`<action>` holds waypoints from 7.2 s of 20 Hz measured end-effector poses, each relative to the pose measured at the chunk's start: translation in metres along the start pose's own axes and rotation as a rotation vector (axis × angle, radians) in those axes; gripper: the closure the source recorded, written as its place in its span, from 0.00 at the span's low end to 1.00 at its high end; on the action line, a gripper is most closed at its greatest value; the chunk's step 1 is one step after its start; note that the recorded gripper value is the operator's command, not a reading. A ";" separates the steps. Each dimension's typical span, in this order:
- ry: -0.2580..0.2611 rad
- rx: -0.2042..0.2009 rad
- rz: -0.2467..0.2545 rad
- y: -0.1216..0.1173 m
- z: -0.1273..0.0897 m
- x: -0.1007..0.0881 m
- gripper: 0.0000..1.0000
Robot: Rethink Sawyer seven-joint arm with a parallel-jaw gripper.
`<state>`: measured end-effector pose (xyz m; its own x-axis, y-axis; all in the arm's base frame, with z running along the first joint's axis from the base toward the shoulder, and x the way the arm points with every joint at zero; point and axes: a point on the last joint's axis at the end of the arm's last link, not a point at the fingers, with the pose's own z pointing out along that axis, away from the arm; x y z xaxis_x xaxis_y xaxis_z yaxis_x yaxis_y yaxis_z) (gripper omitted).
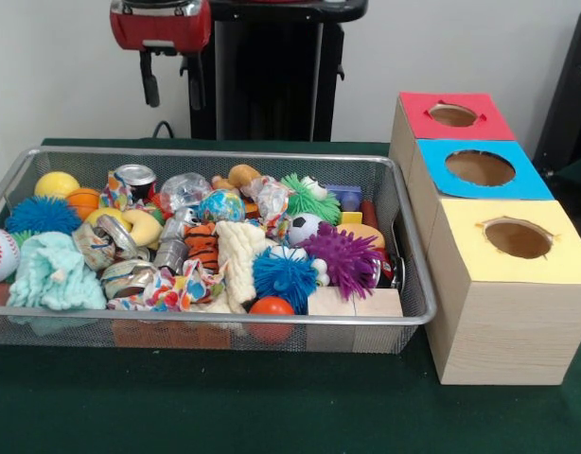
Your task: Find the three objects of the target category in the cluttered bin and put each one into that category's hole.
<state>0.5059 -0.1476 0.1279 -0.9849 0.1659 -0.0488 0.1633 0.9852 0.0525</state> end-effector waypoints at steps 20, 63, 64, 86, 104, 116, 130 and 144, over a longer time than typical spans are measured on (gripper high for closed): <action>0.031 0.017 -0.133 -0.023 0.038 0.031 0.00; 0.099 0.001 -0.247 -0.043 0.108 0.071 0.00; 0.099 0.001 -0.247 -0.043 0.108 0.071 0.00; 0.098 0.011 -0.230 -0.047 0.135 0.052 0.00; 0.184 0.103 -0.253 -0.025 0.142 0.035 0.00; 0.175 0.063 -0.123 -0.022 0.125 0.017 0.00; 0.152 0.050 -0.045 -0.022 0.103 -0.004 0.00; 0.154 0.046 -0.076 0.000 0.105 -0.009 0.00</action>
<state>0.5205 -0.1440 0.0239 -0.9910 0.0856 0.1026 0.0870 0.9962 0.0090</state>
